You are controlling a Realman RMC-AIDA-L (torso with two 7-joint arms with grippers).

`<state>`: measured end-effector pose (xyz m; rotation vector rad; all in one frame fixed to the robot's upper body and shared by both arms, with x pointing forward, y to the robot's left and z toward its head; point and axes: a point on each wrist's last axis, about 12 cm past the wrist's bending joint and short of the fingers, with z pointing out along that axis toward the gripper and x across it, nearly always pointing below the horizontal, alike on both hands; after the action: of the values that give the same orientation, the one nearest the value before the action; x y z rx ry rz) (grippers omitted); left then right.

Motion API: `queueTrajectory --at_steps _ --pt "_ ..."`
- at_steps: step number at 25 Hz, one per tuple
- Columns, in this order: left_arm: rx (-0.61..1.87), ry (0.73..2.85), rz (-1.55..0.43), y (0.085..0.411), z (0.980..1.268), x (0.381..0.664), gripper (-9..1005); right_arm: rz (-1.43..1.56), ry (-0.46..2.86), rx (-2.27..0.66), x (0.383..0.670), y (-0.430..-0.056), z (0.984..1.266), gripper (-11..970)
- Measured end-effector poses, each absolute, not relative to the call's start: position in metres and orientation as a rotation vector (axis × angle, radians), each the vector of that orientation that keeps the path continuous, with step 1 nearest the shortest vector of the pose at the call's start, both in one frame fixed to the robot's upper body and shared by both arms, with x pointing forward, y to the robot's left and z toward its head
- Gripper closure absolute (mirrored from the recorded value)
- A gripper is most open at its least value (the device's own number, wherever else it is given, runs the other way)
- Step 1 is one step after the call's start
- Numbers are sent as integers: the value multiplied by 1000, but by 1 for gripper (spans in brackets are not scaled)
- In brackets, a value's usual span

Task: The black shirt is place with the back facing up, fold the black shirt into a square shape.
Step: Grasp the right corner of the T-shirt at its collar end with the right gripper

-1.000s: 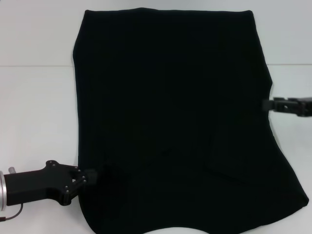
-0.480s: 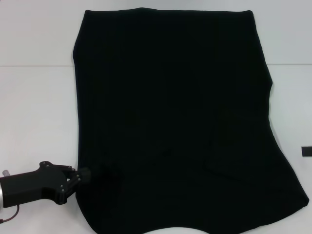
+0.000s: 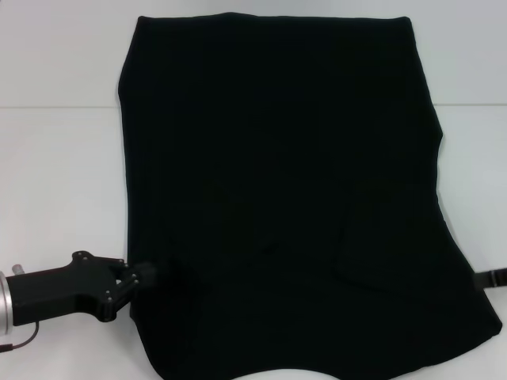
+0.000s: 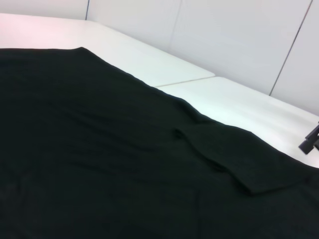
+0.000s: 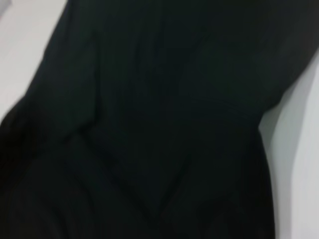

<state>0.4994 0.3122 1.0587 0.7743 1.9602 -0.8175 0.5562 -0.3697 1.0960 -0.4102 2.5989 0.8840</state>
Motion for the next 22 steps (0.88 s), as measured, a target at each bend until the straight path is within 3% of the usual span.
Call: queueTrajectory --at_steps 22 --pt "781 1953 -823 310 1056 499 958 936 2689 -535 551 -344 1086 334"
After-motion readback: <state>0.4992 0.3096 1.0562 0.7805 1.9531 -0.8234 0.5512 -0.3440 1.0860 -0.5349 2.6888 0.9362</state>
